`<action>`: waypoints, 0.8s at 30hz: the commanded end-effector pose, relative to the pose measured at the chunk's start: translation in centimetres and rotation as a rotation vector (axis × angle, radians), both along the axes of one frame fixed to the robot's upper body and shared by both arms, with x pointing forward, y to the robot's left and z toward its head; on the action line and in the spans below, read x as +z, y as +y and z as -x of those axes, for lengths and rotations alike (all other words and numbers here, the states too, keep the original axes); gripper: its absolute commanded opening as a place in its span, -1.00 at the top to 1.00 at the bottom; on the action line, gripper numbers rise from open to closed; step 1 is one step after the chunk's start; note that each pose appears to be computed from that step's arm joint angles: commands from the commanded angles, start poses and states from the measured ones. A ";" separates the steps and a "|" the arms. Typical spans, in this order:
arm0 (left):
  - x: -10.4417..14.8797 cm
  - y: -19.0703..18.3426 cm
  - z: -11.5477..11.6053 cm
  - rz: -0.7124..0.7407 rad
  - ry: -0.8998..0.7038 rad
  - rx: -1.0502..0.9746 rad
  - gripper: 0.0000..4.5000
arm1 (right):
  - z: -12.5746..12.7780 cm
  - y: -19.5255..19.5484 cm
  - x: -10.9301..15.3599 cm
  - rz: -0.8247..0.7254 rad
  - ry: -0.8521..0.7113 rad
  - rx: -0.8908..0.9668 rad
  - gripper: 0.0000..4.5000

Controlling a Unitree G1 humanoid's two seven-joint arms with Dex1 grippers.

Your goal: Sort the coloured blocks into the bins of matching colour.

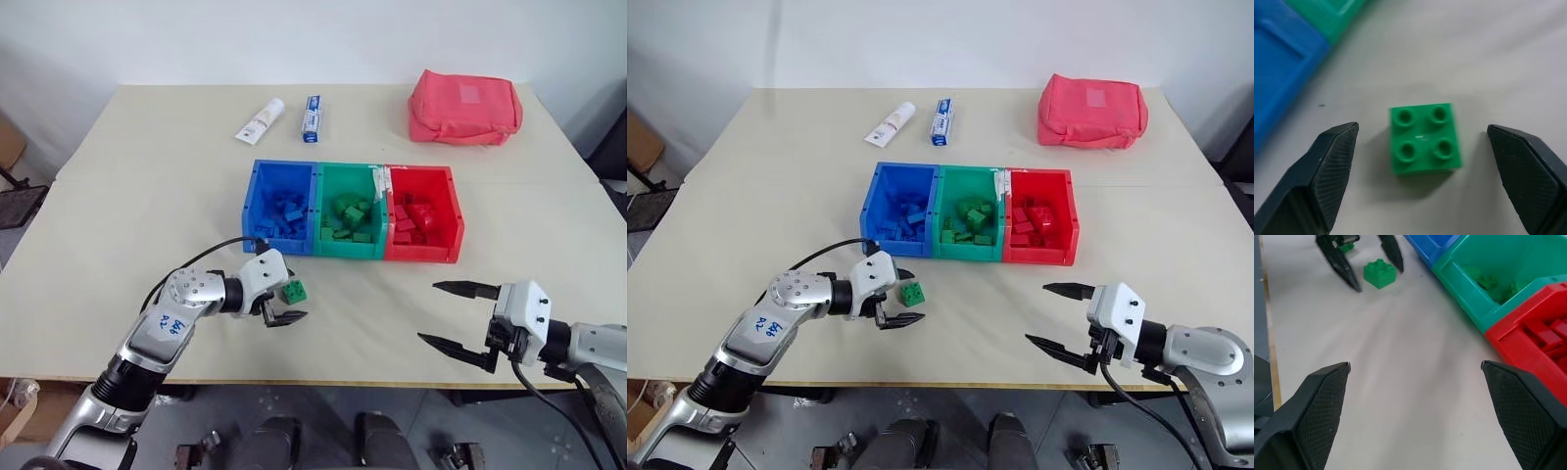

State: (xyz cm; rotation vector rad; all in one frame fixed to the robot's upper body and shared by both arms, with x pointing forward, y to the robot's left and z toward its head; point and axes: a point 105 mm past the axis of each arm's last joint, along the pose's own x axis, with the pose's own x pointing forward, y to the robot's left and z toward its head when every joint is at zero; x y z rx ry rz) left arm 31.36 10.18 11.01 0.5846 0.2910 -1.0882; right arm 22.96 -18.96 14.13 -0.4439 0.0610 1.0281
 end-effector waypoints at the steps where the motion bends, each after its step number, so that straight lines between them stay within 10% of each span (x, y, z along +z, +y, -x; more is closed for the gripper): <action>1: 0.5 0.1 -0.3 -0.012 -0.028 -0.008 -0.43 | 0.2 0.4 1.1 -0.009 -0.057 0.001 -1.00; 7: 1.7 -1.1 -0.2 0.067 -0.034 -0.061 0.35 | 0.1 0.1 1.3 -0.099 -0.060 -0.069 -1.00; 15: 10.1 -5.2 -2.6 0.411 -0.266 -0.105 0.35 | -0.8 -1.7 3.5 -0.319 -0.179 -0.303 -1.00; 24: 11.0 -8.9 -7.2 0.443 -0.297 -0.051 0.19 | -0.8 -0.4 4.7 -0.346 -0.253 -0.346 -1.00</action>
